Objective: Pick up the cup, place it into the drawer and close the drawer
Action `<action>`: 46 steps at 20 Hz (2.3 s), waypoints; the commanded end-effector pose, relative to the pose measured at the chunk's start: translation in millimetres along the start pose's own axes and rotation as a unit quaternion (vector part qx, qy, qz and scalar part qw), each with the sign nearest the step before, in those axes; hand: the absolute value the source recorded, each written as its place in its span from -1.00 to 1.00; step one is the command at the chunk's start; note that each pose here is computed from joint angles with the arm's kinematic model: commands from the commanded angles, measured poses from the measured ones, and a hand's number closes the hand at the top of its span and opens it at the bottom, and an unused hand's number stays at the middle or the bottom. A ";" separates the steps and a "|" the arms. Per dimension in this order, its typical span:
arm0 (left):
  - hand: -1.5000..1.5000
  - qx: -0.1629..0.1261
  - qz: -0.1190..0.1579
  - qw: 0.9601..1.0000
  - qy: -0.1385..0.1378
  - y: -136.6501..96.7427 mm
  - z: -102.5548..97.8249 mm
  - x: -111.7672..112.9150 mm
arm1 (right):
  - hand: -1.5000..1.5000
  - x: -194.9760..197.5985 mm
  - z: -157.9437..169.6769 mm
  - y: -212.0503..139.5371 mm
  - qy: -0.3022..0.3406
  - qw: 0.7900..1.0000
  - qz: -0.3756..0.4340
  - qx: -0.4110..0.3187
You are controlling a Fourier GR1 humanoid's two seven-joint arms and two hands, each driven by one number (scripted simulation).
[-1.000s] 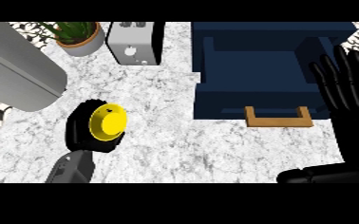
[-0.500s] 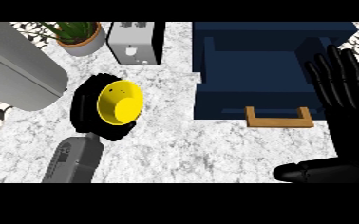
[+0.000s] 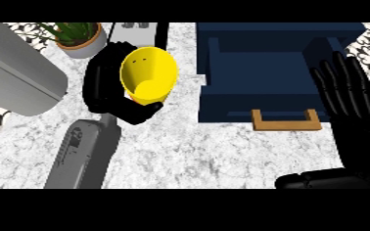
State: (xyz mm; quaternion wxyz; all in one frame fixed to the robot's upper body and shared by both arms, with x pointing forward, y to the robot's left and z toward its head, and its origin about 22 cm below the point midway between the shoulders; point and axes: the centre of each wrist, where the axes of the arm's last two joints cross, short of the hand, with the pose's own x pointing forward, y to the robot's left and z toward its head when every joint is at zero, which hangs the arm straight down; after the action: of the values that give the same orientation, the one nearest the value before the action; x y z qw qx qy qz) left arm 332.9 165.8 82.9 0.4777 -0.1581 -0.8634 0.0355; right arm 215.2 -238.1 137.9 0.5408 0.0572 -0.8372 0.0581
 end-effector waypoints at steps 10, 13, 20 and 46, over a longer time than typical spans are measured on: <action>1.00 -0.019 -0.040 0.999 0.014 -58.1 -93.1 26.7 | -1.00 -9.5 0.2 -14.3 0.002 1.000 0.000 0.000; 1.00 -0.041 -0.050 0.998 0.027 -65.8 -110.2 37.2 | -1.00 2.7 1.7 -13.8 0.004 1.000 -0.001 -0.002; 1.00 -0.039 -0.078 0.995 0.052 -98.4 -122.6 12.1 | -1.00 -7.6 -3.8 -8.6 0.000 1.000 0.000 -0.010; 1.00 -0.062 -0.170 0.975 0.126 -134.1 -119.1 -49.8 | -1.00 -10.6 -19.8 1.1 -0.015 1.000 -0.010 0.022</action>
State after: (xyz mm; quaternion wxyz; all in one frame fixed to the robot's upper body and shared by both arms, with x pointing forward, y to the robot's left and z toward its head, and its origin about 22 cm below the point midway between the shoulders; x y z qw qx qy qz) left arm 429.1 18.5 140.0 0.5676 -0.0480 -0.8160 -0.0989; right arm 235.9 -244.6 135.7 0.5323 0.0794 -0.8396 0.0739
